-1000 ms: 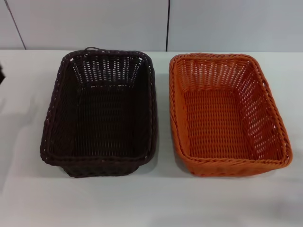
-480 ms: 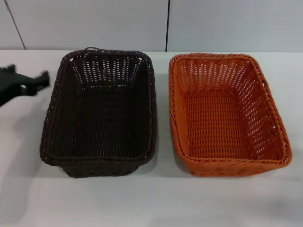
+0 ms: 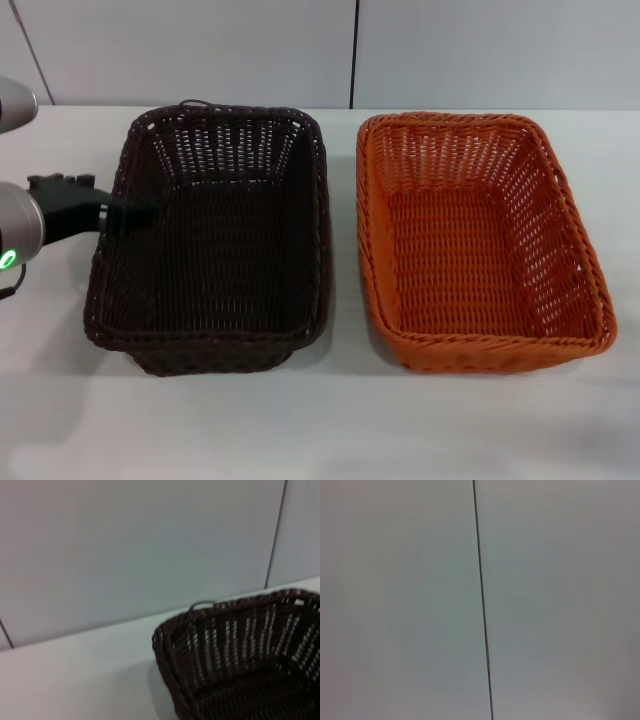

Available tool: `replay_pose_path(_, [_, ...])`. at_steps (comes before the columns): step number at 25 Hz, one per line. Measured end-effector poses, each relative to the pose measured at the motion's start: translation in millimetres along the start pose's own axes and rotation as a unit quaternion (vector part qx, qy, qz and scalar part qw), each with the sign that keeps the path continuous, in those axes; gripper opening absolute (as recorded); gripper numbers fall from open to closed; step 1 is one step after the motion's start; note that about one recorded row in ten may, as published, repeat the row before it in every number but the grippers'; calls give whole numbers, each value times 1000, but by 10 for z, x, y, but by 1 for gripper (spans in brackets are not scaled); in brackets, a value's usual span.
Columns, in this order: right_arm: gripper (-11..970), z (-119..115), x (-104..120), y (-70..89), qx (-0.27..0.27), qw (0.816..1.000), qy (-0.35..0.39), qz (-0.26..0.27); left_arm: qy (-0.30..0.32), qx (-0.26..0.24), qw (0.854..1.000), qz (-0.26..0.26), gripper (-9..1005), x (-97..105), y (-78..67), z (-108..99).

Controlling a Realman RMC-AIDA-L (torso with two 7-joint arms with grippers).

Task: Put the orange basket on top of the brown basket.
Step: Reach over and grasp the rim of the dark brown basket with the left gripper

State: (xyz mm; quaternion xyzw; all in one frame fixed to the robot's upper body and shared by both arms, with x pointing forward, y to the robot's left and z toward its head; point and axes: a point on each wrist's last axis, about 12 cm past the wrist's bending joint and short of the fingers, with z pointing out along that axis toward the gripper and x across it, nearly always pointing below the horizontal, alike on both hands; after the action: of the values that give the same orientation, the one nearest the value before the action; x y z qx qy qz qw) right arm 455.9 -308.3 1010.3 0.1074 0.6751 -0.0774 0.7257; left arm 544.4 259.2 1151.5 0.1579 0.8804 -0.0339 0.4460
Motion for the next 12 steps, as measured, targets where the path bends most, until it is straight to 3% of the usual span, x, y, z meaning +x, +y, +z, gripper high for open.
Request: replay_pose_path(12, [821,-7,19,-4,-3,1000,6,-4,42,10,999,-1,801,105,-7,231])
